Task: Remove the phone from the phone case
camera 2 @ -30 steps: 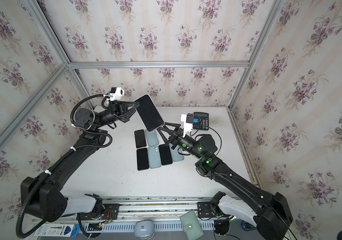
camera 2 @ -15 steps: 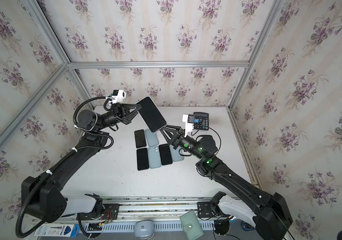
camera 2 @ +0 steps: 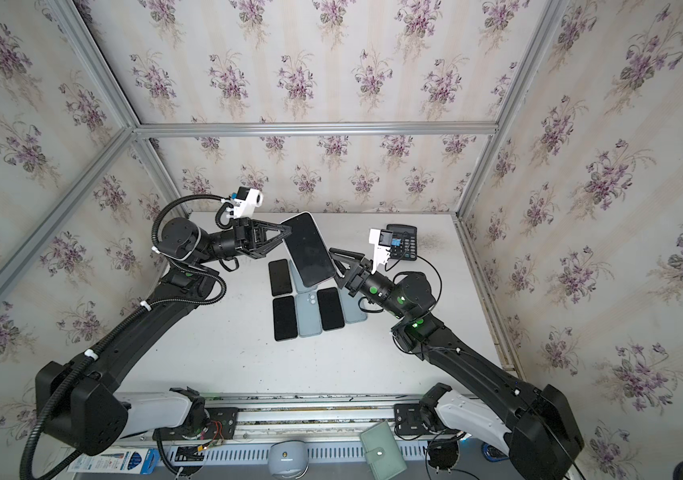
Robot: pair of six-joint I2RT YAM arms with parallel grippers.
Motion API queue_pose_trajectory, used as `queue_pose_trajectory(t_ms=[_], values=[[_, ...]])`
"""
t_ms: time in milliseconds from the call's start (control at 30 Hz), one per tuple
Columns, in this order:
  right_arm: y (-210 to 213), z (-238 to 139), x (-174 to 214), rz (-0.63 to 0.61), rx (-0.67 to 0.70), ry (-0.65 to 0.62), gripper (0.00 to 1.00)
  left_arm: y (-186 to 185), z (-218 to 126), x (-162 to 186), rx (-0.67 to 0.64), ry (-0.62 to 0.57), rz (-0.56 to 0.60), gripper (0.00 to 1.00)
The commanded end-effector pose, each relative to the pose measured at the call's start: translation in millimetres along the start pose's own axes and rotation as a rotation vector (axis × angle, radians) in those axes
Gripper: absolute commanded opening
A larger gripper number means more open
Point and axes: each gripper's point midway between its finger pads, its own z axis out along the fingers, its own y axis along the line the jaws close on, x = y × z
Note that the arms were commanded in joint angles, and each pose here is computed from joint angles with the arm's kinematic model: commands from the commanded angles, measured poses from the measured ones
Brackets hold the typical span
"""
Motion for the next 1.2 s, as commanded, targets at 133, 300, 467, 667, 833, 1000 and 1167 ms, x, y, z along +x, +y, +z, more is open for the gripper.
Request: queue_pose_trajectory(t_ms=[133, 300, 467, 667, 833, 1000, 1167], values=[[6.0, -3.2, -3.7, 0.035, -0.037, -0.025, 0.44, 0.8, 1.3, -2.2, -0.002, -0.005, 0.007, 0.00], [-0.1, -7.2, 11.9, 0.093, -0.022, 0.033, 0.36, 11.5, 2.6, -6.3, -0.015, -0.021, -0.005, 0.00], [-11.0, -13.5, 31.3, 0.178, -0.003, 0.081, 0.25, 35.9, 2.3, -6.3, -0.027, -0.040, -0.026, 0.00], [-28.4, -28.5, 50.6, 0.224, 0.063, 0.109, 0.11, 62.4, 4.1, -6.6, -0.019, -0.056, -0.023, 0.00], [-46.3, -42.3, 66.6, 0.234, 0.155, 0.142, 0.00, 91.6, 11.6, 3.8, -0.014, -0.024, -0.012, 0.01], [-66.5, -56.2, 78.8, 0.239, 0.246, 0.145, 0.00, 129.9, 14.8, 17.9, -0.023, -0.010, -0.042, 0.18], [-81.9, -64.0, 87.0, 0.235, 0.317, 0.157, 0.00, 161.7, 18.7, 29.6, -0.040, -0.004, -0.091, 0.37]])
